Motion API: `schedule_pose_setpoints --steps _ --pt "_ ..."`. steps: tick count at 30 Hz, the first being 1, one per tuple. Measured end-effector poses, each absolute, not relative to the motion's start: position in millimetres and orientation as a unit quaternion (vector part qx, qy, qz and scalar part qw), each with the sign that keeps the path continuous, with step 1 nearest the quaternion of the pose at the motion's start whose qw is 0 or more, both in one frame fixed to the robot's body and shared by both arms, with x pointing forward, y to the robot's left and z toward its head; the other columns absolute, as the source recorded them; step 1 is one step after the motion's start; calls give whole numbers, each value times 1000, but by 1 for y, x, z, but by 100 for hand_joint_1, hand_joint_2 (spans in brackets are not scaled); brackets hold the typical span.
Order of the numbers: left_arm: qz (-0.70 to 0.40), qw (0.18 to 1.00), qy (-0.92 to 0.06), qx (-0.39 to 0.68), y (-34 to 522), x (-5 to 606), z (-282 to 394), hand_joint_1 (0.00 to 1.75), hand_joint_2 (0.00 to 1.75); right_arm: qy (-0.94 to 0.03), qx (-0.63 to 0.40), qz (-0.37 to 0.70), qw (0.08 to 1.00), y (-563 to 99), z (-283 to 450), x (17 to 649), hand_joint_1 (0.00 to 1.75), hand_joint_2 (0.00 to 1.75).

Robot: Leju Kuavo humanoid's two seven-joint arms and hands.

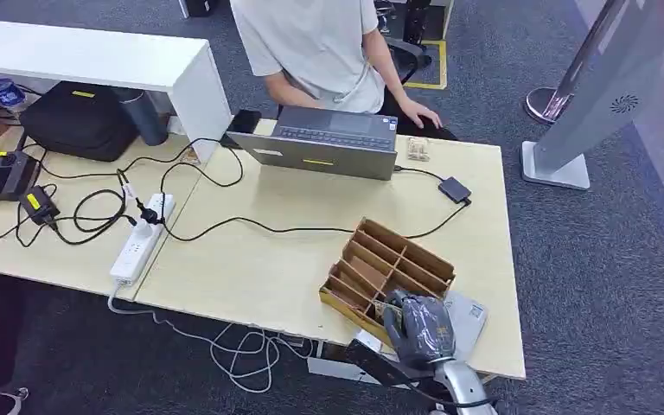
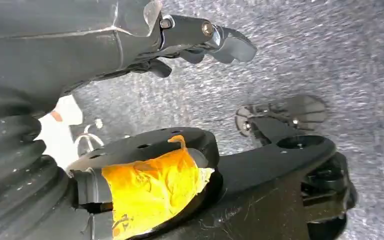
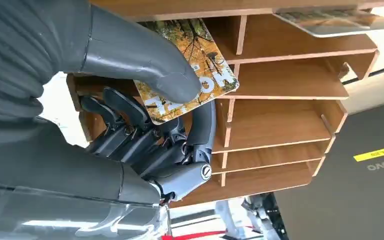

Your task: Pass the card to the sensor for recognition and then transmit it.

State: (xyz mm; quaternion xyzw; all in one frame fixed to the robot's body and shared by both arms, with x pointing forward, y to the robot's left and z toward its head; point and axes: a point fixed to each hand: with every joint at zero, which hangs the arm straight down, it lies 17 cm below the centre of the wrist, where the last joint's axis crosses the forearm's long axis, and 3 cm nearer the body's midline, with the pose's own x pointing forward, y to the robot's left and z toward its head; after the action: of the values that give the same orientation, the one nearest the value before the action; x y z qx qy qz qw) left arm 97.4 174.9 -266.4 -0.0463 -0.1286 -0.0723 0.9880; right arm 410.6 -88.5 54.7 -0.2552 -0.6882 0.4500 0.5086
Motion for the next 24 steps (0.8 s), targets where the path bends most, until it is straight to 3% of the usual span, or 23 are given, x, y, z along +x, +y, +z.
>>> schedule_pose_setpoints --steps 14,24 --pt "-72 988 -129 -46 175 96 -267 0 175 -689 -248 445 515 -89 54 409 175 175" --pt "-70 989 -126 -45 176 93 -267 0 175 -691 -57 401 599 -76 72 428 175 175"
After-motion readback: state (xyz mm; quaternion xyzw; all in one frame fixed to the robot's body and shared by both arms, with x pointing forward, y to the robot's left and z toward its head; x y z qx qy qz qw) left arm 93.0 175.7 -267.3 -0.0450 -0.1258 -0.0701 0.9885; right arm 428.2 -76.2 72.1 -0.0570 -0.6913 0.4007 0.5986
